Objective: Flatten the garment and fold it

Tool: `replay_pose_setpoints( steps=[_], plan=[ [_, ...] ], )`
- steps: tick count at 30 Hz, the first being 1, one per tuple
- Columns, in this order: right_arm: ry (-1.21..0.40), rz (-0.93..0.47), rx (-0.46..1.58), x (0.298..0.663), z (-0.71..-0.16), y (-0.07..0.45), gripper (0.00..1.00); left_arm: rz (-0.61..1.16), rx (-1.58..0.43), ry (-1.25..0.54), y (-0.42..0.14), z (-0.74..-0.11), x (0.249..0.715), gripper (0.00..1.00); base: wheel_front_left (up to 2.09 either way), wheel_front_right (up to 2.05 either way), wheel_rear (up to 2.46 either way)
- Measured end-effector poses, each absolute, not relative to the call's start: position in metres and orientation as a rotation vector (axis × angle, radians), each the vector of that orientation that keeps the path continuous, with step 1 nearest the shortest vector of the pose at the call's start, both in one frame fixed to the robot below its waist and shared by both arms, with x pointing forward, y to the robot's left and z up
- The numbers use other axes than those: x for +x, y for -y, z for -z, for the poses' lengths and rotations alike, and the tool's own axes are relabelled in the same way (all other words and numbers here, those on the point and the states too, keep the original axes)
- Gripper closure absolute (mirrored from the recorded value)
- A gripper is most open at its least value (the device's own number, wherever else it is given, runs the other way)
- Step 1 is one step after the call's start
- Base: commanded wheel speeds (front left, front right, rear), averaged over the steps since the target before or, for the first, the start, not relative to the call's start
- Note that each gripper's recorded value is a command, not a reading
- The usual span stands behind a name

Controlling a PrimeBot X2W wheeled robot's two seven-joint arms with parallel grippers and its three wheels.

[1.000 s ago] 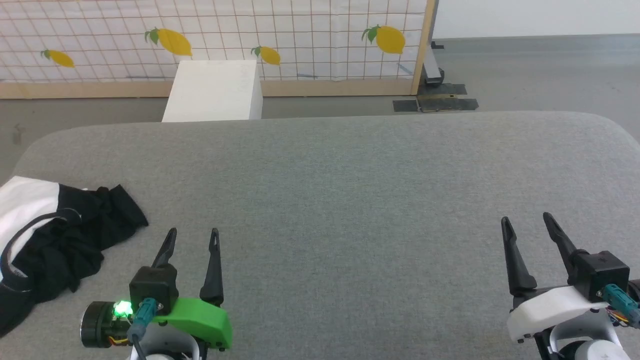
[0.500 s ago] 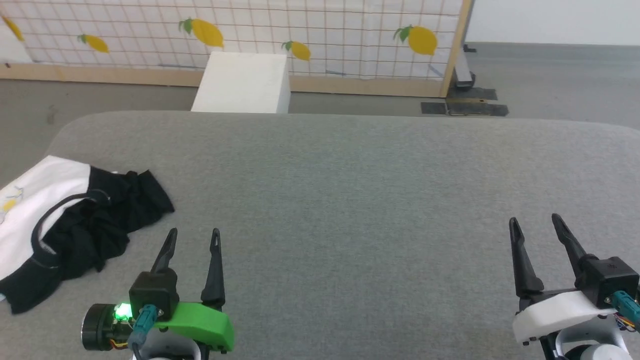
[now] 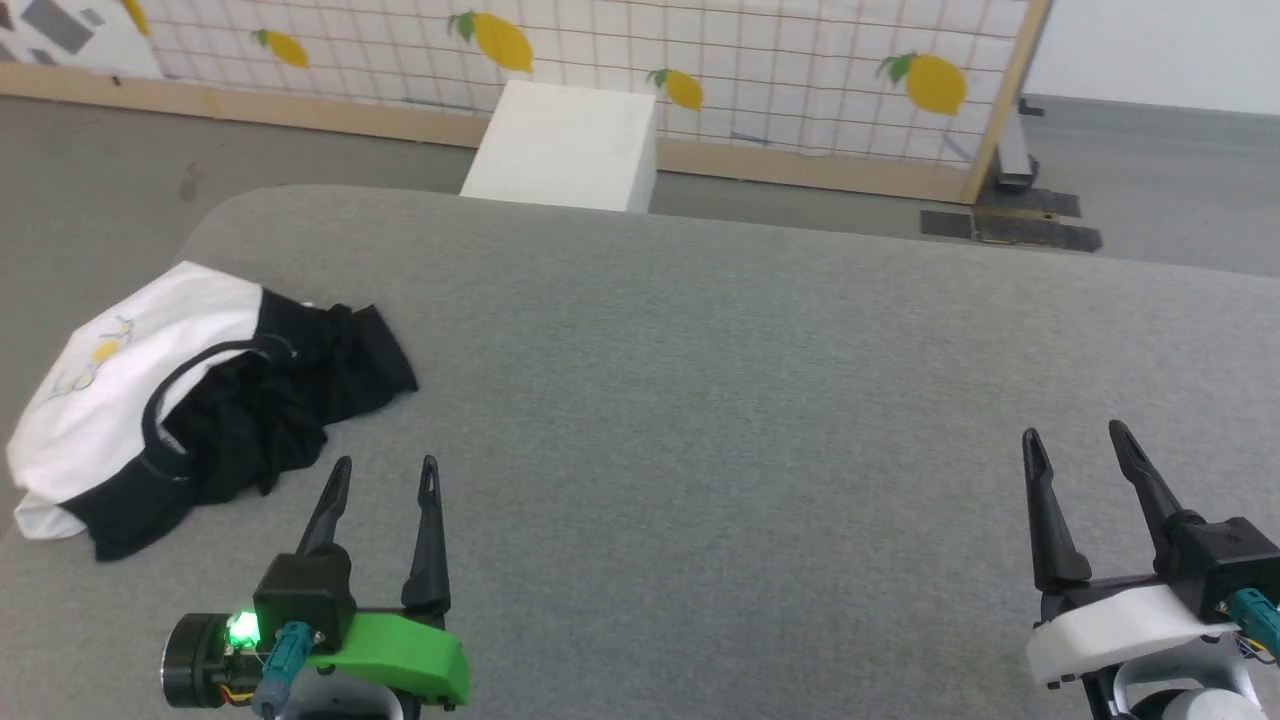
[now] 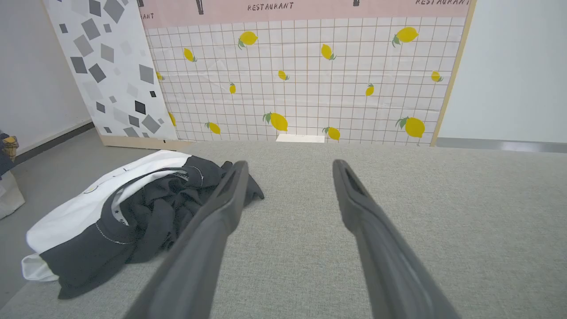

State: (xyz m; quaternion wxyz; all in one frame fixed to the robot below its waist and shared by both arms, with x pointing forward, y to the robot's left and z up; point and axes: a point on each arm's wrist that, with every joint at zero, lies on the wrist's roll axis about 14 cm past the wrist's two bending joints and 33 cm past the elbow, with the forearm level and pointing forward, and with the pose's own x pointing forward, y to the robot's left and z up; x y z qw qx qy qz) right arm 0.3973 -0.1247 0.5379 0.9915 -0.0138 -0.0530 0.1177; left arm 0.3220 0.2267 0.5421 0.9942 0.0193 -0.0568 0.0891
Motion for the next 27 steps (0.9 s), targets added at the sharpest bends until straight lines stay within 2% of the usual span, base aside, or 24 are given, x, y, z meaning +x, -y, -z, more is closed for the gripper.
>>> replay_pose_setpoints(
  steps=[27],
  plan=[
    [0.168, -0.514, 0.001, 0.408, -0.545, 0.025, 0.00, -0.407, 0.040, 0.148, -0.277, -0.543, 0.254, 0.00, 0.00, 0.00, 0.00]
  ],
)
